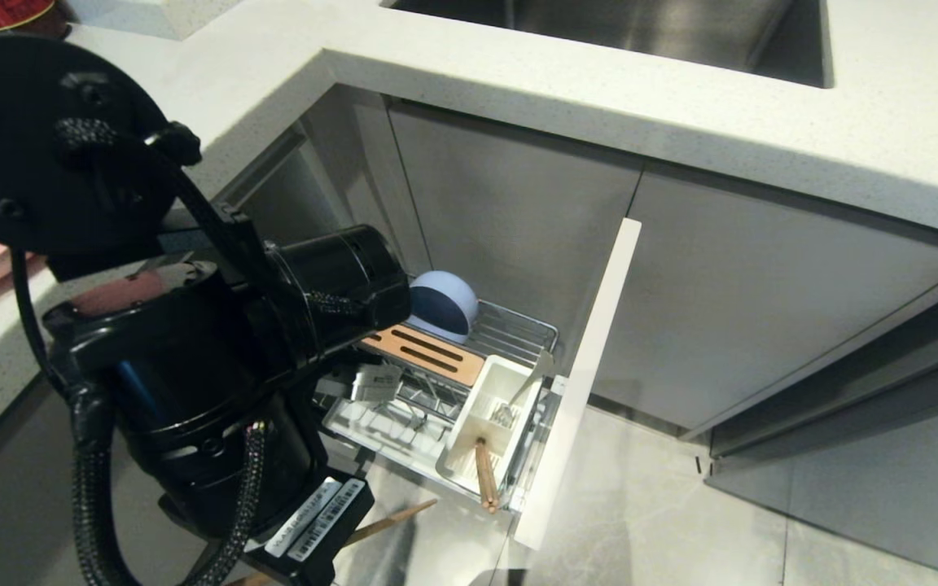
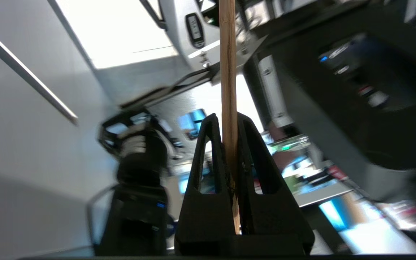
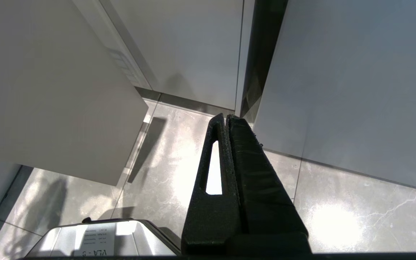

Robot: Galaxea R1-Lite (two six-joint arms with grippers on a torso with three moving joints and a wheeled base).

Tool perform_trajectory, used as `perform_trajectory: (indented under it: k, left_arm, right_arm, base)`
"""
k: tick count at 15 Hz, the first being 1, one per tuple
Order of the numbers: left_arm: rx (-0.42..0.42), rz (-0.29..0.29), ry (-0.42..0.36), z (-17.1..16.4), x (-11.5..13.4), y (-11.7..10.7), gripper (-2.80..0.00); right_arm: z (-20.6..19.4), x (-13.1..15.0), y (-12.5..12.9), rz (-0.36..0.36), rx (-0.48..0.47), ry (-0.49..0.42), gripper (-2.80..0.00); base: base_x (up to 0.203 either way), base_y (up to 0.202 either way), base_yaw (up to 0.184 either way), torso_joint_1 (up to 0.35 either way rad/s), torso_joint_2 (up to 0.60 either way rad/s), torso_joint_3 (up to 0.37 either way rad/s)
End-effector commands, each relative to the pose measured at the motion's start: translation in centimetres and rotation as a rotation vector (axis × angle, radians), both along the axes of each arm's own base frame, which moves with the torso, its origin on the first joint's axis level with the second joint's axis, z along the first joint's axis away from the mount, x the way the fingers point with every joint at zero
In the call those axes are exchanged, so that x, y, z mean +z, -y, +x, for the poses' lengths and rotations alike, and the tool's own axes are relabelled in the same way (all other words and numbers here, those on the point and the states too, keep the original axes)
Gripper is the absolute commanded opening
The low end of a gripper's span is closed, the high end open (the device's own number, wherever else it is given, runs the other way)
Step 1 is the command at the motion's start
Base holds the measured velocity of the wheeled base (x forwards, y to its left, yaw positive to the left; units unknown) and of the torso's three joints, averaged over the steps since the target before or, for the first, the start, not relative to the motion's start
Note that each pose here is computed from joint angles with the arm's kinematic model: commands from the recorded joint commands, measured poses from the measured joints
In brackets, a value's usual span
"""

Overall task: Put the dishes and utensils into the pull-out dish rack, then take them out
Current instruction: Pick up the chopsticks and place it in the cupboard

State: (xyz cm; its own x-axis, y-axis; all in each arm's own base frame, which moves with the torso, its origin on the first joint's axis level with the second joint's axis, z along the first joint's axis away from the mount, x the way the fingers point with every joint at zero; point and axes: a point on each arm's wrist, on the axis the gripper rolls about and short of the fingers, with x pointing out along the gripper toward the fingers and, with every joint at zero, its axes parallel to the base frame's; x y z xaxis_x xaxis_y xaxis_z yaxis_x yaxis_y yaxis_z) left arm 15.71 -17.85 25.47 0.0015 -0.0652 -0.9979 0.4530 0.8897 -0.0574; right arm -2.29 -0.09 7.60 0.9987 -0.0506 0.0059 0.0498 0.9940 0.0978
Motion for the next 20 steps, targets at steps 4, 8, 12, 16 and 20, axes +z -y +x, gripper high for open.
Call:
perform_trajectory:
  k: [4, 8, 12, 16, 20]
  left_arm:
    - [-0.06, 0.048, 0.026, 0.9, -2.9, 0.9, -2.8]
    - [-0.035, 0.038, 0.119, 2.7, -3.8, 1.9, -2.8]
    - [-0.012, 0.02, 0.139, 4.1, -4.5, 2.4, -2.8]
    - [-0.031, 0.006, 0.152, 5.3, -5.6, 3.4, -2.8]
    - [-0.033, 0.024, 0.137, 6.4, -6.6, 3.7, -2.8]
  right_arm:
    - [0.0, 0.0, 0.0, 0.0, 0.0, 0.005, -2.8]
    - [0.0, 0.0, 0.0, 0.0, 0.0, 0.005, -2.8]
    - [0.0, 0.0, 0.0, 0.0, 0.0, 0.005, -2.8]
    - [0.0, 0.0, 0.0, 0.0, 0.0, 0.005, -2.8]
    - [0.0, 0.0, 0.0, 0.0, 0.0, 0.005, -2.8]
  base:
    - [0.0, 0.0, 0.0, 0.0, 0.0, 0.0]
    - [0.0, 0.0, 0.0, 0.0, 0.0, 0.0]
    - [0.0, 0.0, 0.0, 0.0, 0.0, 0.0]
    - [0.0, 0.0, 0.0, 0.0, 0.0, 0.0]
    - [0.0, 0.0, 0.0, 0.0, 0.0, 0.0]
